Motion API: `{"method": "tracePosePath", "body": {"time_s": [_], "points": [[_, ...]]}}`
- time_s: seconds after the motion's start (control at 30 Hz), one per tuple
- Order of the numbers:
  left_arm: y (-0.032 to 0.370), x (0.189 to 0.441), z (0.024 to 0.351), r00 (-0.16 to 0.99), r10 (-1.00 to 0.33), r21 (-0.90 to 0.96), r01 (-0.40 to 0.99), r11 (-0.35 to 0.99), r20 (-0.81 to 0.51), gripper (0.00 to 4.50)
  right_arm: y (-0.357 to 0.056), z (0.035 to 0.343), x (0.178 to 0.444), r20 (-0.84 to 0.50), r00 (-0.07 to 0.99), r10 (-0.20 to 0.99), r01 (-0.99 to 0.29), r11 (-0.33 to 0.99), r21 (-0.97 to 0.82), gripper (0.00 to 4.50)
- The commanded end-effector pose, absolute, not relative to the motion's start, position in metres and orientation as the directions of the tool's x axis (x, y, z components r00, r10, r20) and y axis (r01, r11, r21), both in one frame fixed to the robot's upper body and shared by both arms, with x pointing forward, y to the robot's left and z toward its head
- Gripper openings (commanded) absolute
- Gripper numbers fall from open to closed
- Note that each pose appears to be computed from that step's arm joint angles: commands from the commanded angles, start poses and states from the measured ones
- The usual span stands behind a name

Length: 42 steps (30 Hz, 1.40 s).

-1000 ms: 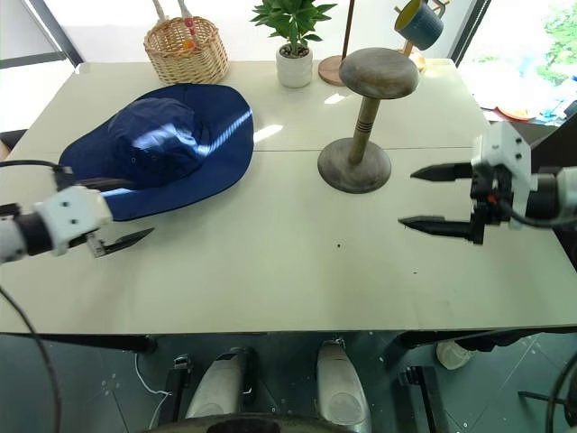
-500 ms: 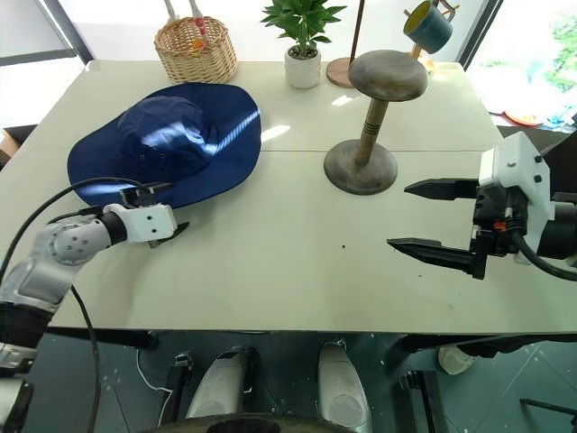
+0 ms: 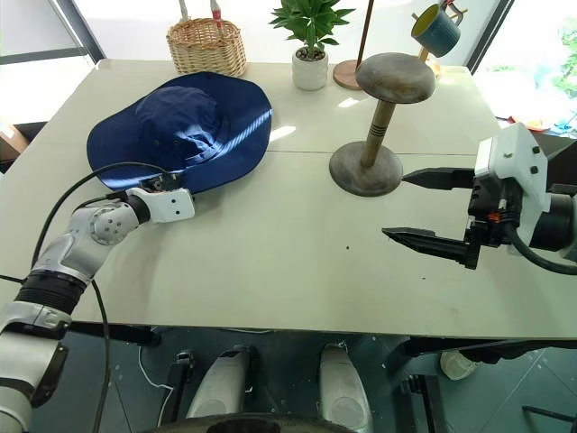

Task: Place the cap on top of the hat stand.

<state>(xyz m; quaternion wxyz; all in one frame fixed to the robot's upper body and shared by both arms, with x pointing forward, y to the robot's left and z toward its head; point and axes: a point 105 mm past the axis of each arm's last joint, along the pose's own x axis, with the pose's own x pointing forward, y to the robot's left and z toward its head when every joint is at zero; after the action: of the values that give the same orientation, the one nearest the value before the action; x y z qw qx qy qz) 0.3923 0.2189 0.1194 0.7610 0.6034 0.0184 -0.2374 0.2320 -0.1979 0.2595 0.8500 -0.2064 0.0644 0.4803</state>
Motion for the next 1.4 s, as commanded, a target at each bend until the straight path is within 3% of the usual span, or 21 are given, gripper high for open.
{"method": "tracePosePath", "body": {"time_s": [0.03,0.1,0.13,0.23,0.43,0.7,0.93,1.4], "points": [[0.222,0.397,0.134,0.900,-0.330,0.916,0.357,0.182,-0.285,1.01,-0.198,0.269,0.232,-0.291,0.543,0.788,-0.829,0.446,-0.338,4.50],[0.223,0.397,0.137,0.901,-0.331,0.914,0.356,0.194,-0.281,0.08,-0.198,0.269,0.232,-0.291,0.543,0.788,-0.828,0.445,-0.340,4.50],[0.223,0.397,0.138,0.901,-0.332,0.913,0.356,0.198,-0.280,0.02,-0.198,0.269,0.232,-0.291,0.542,0.788,-0.829,0.444,-0.341,4.50],[0.226,0.392,0.147,0.897,-0.338,0.889,0.380,0.256,-0.286,0.02,-0.199,0.269,0.233,-0.293,0.543,0.787,-0.827,0.441,-0.349,4.50],[0.204,0.361,0.179,0.800,-0.498,0.784,0.530,0.325,-0.335,0.02,-0.206,0.276,0.235,-0.282,0.561,0.779,-0.815,0.459,-0.354,4.50],[0.172,0.371,0.307,0.730,-0.656,0.669,0.586,0.458,-0.190,0.02,-0.217,0.283,0.242,-0.267,0.608,0.748,-0.773,0.481,-0.413,4.50],[0.128,0.378,0.381,0.638,-0.770,0.590,0.632,0.503,-0.026,0.02,-0.228,0.291,0.241,-0.244,0.647,0.722,-0.737,0.510,-0.444,4.50],[0.022,0.401,0.433,0.549,-0.812,0.638,0.556,0.532,0.198,0.02,-0.262,0.329,0.217,-0.139,0.758,0.637,-0.623,0.644,-0.444,4.50]]}}
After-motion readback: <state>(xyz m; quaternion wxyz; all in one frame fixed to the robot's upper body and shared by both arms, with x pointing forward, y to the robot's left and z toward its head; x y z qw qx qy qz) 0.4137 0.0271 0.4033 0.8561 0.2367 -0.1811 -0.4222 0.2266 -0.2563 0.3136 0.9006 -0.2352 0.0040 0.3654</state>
